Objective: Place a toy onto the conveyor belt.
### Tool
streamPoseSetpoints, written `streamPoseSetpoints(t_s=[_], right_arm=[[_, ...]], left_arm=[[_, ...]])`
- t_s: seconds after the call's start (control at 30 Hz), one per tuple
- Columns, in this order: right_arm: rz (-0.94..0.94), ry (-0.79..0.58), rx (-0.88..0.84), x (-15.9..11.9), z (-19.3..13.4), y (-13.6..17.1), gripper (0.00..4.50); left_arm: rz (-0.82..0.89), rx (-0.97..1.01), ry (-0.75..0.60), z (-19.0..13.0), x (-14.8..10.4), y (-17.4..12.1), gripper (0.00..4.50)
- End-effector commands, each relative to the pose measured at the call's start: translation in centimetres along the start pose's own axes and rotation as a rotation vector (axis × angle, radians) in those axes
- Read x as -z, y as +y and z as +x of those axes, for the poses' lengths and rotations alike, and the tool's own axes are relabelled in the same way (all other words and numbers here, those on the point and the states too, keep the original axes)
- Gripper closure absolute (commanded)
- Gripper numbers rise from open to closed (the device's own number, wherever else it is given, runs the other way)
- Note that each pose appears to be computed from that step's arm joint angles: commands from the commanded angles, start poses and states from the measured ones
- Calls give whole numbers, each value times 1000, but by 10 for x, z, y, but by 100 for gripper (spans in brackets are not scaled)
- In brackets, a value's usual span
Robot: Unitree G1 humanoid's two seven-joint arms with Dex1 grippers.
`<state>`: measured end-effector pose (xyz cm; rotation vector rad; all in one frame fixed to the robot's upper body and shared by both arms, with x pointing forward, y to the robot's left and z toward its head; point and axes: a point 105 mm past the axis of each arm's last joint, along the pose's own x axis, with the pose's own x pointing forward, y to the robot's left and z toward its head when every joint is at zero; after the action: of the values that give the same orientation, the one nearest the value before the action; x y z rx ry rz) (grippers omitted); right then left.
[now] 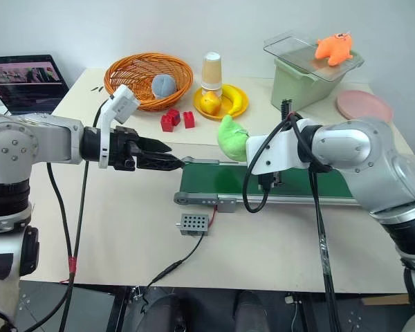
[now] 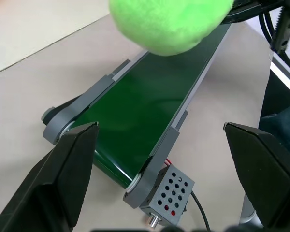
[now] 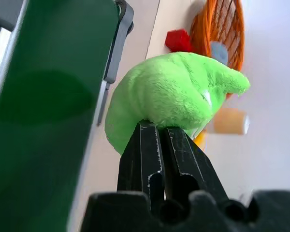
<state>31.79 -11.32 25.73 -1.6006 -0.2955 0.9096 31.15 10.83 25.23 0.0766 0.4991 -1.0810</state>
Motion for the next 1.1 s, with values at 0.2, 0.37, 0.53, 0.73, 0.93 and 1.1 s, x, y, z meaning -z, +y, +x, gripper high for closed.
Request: streamPoseSetpoints(t_s=[0.2, 0.37, 0.53, 0.73, 0.93, 1.1], right_arm=[[-201, -37, 47, -8, 13, 14, 450], [-269, -41, 74, -11, 20, 22, 450], [-262, -51, 64, -10, 25, 31, 450], [-224, -62, 40, -10, 27, 43, 450], [-174, -61, 22, -8, 26, 52, 450], [-140, -76, 16, -11, 25, 53, 450]], left_arm=[[64, 27, 18, -7, 3, -8, 8], [74, 46, 32, -5, 9, -12, 8], [88, 60, 45, -2, 12, -16, 8], [171, -21, 73, -7, 18, 0, 8], [263, -91, 101, -15, 22, 17, 8], [280, -94, 108, -17, 23, 21, 8]])
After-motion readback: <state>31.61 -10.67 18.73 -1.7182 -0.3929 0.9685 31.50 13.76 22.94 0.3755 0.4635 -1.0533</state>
